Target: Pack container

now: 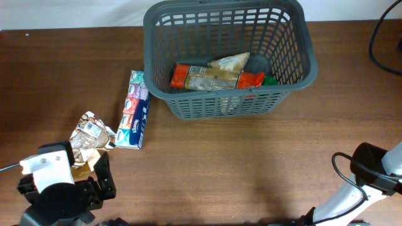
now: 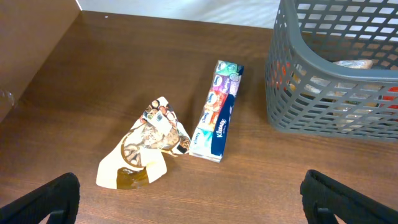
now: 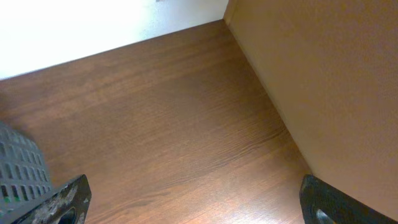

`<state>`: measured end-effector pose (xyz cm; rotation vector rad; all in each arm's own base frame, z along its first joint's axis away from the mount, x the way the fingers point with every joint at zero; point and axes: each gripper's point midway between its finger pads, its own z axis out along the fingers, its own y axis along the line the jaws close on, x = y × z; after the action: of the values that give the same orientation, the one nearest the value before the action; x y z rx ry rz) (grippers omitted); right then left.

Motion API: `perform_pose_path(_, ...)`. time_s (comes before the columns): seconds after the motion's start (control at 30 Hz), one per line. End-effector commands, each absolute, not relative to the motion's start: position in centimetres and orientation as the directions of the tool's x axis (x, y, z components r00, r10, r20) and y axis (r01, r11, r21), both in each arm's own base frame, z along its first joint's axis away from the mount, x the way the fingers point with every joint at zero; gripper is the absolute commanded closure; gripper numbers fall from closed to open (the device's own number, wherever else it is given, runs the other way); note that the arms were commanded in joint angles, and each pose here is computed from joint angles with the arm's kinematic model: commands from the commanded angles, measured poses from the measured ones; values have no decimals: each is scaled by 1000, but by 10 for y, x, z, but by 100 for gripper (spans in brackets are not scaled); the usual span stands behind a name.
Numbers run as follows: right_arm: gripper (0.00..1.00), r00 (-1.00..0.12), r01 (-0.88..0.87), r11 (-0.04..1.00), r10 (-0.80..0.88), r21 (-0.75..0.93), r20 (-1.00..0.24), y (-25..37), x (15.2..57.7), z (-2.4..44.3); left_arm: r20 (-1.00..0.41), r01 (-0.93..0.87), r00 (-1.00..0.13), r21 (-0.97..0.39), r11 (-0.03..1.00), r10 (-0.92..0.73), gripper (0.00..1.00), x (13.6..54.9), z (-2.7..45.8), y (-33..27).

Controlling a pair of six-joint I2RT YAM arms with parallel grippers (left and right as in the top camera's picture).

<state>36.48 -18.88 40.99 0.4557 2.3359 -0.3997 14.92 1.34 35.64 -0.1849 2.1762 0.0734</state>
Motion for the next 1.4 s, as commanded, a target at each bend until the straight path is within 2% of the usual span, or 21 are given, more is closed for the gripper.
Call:
perform_pose_path(0.0, 1, -644, 452, 886, 245, -102, -724, -176, 344, 426, -819, -156, -563, -22, 987, -108, 0, 149, 358, 13)
perform_pose_path(0.17, 1, -694, 465, 879, 285, -109, -661, -171, 314, 412, -819, -156, -563, -22, 987, -108, 0, 149, 358, 13)
perform_pose_path(0.37, 1, -753, 513, 854, 397, -90, -526, -171, 280, 369, -819, -156, -563, -22, 987, -108, 0, 149, 358, 13)
perform_pose_path(0.7, 1, -816, 496, 868, 453, -34, -359, -172, 293, 289, -819, -156, -563, -22, 987, -108, 0, 149, 358, 13)
perform_pose_path(1.0, 1, -793, 549, 836, 517, -12, -322, -180, 309, 232, -819, -156, -563, -22, 987, -108, 0, 149, 358, 13)
perform_pose_path(1.37, 1, -786, 550, 835, 512, -14, -346, -185, 316, 230, -819, -156, -563, -22, 987, -108, 0, 149, 358, 13)
